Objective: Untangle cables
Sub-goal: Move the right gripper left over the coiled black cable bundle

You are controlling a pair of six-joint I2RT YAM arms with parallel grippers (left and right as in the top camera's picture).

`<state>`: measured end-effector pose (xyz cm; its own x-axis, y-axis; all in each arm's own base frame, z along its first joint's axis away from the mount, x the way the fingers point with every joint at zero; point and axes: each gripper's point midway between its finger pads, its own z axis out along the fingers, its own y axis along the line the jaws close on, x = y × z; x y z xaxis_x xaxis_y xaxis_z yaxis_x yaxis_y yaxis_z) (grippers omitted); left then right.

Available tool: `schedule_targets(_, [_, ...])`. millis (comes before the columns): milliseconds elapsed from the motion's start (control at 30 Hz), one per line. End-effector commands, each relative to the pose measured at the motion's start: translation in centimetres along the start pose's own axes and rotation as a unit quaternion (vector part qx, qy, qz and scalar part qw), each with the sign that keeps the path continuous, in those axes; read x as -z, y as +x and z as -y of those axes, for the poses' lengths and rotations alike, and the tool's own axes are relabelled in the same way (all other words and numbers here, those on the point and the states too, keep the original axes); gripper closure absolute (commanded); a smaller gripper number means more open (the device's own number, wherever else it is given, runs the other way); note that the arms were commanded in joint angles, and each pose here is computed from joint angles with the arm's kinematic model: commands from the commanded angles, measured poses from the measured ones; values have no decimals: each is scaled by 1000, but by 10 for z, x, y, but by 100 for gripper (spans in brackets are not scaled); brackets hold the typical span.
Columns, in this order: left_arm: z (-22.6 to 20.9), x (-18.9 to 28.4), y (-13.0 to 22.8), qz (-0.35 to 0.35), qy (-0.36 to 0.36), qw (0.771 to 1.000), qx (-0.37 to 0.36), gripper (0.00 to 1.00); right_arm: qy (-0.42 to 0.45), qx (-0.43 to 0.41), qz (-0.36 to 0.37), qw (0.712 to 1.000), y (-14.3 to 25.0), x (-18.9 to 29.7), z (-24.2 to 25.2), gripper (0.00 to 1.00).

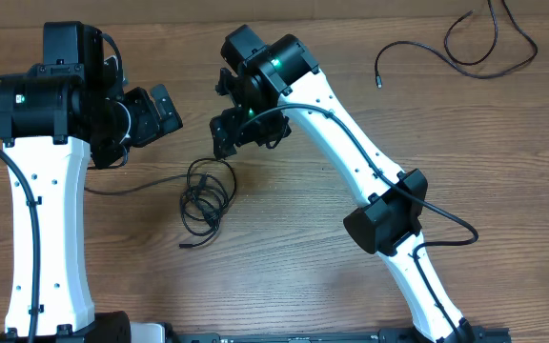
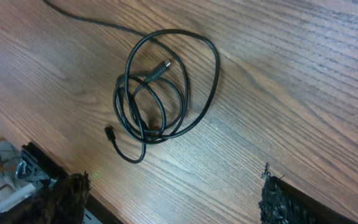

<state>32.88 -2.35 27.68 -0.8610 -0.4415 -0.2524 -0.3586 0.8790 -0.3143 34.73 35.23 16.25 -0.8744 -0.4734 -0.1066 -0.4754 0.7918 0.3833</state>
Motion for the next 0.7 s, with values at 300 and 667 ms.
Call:
schedule_targets(300, [3, -4, -3, 1, 6, 1000, 5, 1, 7, -39, 24, 999, -10, -1, -4, 0])
schedule_targets(667, [21, -1, 23, -62, 61, 996, 12, 0, 9, -51, 46, 998, -21, -1, -3, 0])
